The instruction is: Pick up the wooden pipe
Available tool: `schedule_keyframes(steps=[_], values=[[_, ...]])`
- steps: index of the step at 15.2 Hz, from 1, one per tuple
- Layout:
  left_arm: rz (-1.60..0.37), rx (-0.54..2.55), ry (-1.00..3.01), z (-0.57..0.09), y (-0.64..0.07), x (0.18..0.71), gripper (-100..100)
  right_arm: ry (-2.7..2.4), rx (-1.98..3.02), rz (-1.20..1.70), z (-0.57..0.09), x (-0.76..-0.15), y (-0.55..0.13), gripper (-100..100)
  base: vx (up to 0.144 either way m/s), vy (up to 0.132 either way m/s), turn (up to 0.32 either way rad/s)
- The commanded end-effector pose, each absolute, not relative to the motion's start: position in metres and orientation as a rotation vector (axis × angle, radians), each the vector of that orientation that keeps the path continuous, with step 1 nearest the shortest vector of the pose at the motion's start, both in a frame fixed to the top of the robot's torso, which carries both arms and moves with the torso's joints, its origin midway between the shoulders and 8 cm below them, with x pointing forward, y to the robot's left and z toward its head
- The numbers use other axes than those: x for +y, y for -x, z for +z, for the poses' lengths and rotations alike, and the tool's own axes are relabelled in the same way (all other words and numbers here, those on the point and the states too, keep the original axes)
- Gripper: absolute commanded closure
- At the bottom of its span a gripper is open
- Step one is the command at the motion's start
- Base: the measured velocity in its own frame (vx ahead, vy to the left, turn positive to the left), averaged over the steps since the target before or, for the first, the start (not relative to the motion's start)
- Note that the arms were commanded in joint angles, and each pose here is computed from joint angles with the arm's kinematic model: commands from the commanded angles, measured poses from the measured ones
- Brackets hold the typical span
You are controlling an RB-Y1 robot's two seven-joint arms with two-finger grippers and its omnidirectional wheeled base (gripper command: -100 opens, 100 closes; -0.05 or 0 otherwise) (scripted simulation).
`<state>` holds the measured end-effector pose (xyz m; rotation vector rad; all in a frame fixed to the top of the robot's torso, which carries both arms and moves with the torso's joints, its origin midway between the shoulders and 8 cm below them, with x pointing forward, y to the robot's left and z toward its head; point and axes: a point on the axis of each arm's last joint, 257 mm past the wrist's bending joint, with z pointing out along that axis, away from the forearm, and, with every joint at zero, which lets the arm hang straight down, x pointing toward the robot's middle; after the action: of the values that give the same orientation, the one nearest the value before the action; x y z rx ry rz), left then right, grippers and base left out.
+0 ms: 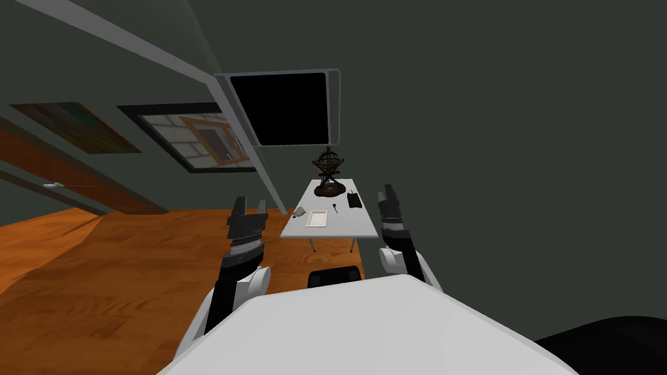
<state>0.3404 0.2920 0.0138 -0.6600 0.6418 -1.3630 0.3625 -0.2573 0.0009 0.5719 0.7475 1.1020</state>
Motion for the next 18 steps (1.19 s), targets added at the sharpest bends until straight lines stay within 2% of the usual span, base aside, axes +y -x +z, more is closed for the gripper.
schedule_keyframes(steps=[1, 9, 18], values=[[-1.363, 0.642, 0.660, 0.014, -0.340, 0.292, 0, -0.550, 0.783, 1.100, -0.004, -0.254, -0.365, -100, 0.000, 0.006, 0.051], [-1.363, 0.642, 0.660, 0.014, -0.340, 0.292, 0, -0.479, 0.968, 1.076, -0.045, -0.240, -0.383, -100, 0.002, 0.026, 0.106], [-1.363, 0.642, 0.660, 0.014, -0.340, 0.292, 0, -0.410, 1.275, 0.976, -0.138, -0.238, -0.408, -100, -0.002, 0.040, 0.184]])
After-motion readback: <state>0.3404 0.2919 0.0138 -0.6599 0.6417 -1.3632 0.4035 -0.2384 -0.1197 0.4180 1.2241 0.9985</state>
